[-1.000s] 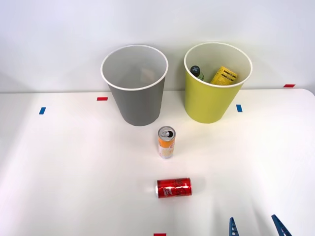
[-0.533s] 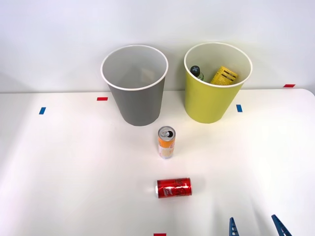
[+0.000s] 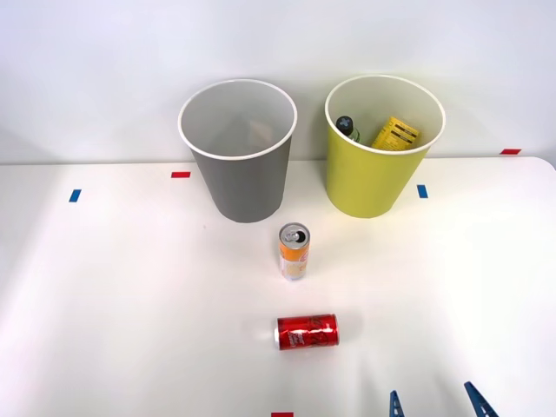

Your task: Put cans in the gray bin, plastic bottles in the light green bin

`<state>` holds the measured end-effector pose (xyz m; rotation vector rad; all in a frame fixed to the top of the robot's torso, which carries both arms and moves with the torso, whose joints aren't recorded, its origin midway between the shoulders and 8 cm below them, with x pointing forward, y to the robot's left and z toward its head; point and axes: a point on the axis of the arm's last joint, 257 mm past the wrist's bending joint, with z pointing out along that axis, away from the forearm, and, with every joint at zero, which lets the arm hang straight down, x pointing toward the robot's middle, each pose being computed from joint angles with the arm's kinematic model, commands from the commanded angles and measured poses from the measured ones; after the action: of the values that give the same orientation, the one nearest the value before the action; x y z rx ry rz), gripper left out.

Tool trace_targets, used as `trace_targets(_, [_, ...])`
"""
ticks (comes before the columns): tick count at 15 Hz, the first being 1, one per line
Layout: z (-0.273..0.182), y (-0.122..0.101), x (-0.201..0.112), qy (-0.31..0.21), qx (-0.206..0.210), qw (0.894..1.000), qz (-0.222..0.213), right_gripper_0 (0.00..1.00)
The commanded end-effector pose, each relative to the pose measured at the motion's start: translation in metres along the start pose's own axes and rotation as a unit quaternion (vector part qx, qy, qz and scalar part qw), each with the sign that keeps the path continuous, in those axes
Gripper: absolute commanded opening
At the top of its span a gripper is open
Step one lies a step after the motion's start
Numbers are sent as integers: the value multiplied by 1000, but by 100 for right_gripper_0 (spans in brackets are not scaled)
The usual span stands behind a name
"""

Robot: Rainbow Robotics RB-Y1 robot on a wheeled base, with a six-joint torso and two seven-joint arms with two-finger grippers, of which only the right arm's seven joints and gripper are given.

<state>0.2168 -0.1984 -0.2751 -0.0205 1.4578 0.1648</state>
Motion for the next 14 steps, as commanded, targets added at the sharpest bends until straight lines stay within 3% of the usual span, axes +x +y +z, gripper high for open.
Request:
trace_targets(1, [4,6,-9,-6,-16,1000,-26,100])
trace_targets(5, [27,7,-11,57,-56,994,-80,100])
trace_targets(10, [52,30,-29,191,-107,968,-122,100])
trace_targets(14, [70,41,-36,211,-151,955,-146,100])
